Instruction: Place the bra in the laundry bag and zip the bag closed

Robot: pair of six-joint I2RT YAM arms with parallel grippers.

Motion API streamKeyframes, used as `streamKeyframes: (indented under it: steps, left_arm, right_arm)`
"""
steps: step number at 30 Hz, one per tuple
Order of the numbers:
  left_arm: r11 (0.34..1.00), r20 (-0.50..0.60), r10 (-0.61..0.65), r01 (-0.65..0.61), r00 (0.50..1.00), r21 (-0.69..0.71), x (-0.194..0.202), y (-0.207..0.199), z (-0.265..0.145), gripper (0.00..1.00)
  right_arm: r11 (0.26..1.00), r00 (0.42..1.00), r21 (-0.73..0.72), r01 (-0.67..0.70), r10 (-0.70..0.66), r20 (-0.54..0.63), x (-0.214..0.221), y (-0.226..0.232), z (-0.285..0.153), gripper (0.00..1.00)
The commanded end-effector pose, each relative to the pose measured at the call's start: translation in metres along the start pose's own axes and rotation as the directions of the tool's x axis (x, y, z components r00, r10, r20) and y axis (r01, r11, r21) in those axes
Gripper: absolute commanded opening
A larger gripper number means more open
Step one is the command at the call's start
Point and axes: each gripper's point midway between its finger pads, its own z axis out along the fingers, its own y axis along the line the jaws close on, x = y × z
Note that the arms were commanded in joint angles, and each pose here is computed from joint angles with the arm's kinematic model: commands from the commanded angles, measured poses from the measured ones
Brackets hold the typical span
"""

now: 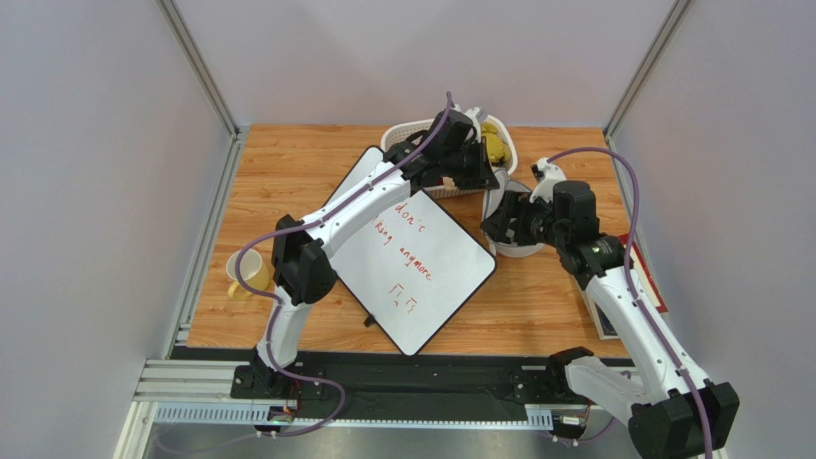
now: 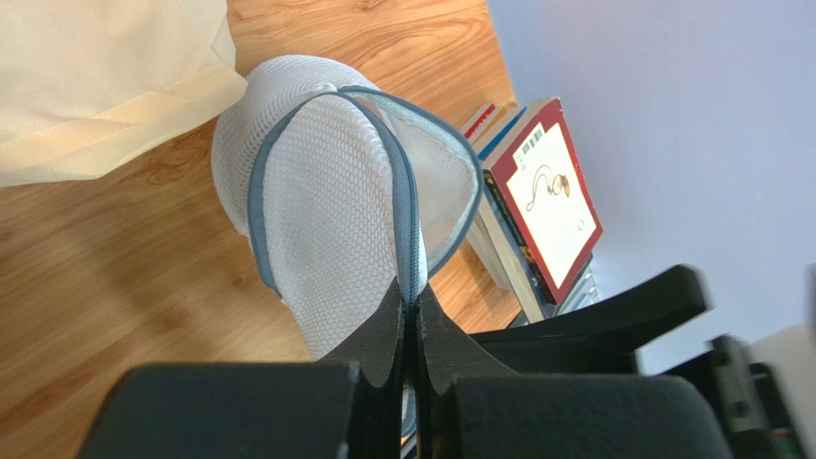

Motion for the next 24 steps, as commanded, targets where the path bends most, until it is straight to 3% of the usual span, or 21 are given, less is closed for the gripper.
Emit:
streamKeyframes:
  steps: [1, 10, 13, 16, 17, 21, 22, 24]
  left_arm:
    - [0.996, 0.08, 0.016, -0.024, 0.997, 0.089, -0.027, -0.04, -0.027, 0.0]
    - [0.994, 0.065, 0.006, -0.014, 0.998, 0.112, -0.023, -0.045, -0.026, 0.0]
    - [0.993, 0.057, 0.002, -0.009, 0.998, 0.114, -0.022, -0.044, -0.024, 0.0]
    - [0.993, 0.046, 0.004, -0.01, 0.999, 0.115, -0.019, -0.042, -0.022, 0.0]
    - [0.993, 0.044, 0.01, -0.015, 0.999, 0.116, -0.018, -0.042, -0.022, 0.0]
    - [0.995, 0.041, 0.036, -0.039, 0.999, 0.095, -0.016, -0.035, -0.022, 0.01]
    - [0.993, 0.044, 0.067, -0.071, 0.997, 0.094, -0.017, -0.034, -0.023, 0.03]
    - [0.99, 0.044, 0.102, -0.106, 0.994, 0.089, -0.021, -0.03, -0.03, 0.18]
  right_arm:
    - [0.991, 0.993, -0.09, 0.102, -0.097, 0.065, -0.012, 0.024, 0.012, 0.81]
    - [0.997, 0.995, 0.062, 0.052, -0.057, 0.076, -0.026, 0.002, 0.043, 0.78]
    - [0.993, 0.995, 0.117, 0.03, -0.04, 0.086, -0.03, -0.008, 0.049, 0.71]
    - [0.989, 0.995, 0.148, 0.031, -0.044, 0.088, -0.031, -0.015, 0.052, 0.59]
    - [0.988, 0.995, 0.153, 0.035, -0.049, 0.088, -0.031, -0.016, 0.052, 0.49]
    - [0.984, 0.995, 0.167, 0.058, -0.071, 0.071, -0.03, -0.019, 0.051, 0.24]
    - [0.984, 0.995, 0.168, 0.061, -0.073, 0.069, -0.031, -0.019, 0.049, 0.15]
    - [0.983, 0.996, 0.172, 0.069, -0.077, 0.04, -0.026, -0.02, 0.043, 0.08]
